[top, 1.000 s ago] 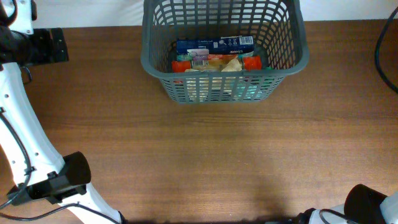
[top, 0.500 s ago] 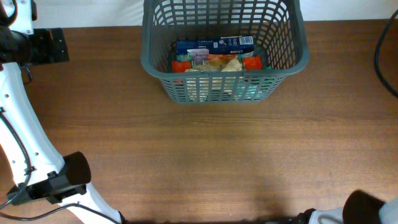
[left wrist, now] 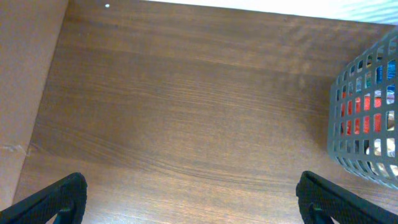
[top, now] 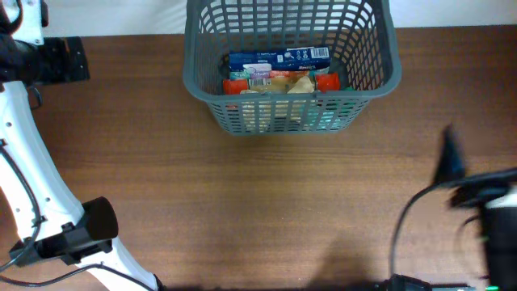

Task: Pack container

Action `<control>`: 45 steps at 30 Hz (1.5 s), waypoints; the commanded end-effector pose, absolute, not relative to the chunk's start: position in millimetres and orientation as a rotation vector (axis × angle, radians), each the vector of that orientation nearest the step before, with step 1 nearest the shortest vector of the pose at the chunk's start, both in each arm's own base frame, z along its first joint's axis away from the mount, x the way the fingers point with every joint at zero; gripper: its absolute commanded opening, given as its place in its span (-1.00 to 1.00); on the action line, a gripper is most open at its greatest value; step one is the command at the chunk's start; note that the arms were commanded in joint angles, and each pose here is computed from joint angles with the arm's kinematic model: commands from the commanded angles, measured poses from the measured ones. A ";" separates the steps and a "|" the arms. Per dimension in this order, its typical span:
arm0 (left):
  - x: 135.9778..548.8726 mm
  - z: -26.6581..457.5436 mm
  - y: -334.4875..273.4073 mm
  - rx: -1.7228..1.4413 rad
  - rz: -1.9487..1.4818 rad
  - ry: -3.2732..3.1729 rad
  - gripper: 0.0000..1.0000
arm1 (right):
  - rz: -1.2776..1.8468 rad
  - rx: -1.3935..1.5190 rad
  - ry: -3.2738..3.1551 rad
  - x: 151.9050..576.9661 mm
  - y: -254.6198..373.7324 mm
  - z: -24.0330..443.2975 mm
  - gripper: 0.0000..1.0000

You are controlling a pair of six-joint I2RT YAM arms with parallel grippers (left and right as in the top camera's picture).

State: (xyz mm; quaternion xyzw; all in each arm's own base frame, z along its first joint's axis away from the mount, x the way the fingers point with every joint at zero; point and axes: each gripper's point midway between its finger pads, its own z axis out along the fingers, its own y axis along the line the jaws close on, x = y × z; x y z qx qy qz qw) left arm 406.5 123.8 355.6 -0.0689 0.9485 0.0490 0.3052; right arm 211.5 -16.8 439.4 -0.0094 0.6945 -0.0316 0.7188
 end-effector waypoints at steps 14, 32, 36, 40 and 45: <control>405.0 357.8 123.6 -0.198 0.119 2.504 0.99 | 0.159 -0.159 1.779 220.6 27.9 179.0 0.98; 404.9 357.7 123.5 -0.198 0.118 2.505 0.99 | 0.170 -0.147 1.858 223.8 27.0 132.2 0.98; 405.0 357.8 123.6 -0.198 0.119 2.504 0.98 | 0.170 -0.147 1.858 223.8 27.0 132.2 0.98; 405.0 357.8 123.6 -0.198 0.119 2.504 0.99 | 0.170 -0.147 1.858 223.8 27.0 132.2 0.98; 405.2 357.0 123.5 -0.198 0.118 2.506 0.98 | 0.170 -0.147 1.858 223.8 27.0 132.2 0.98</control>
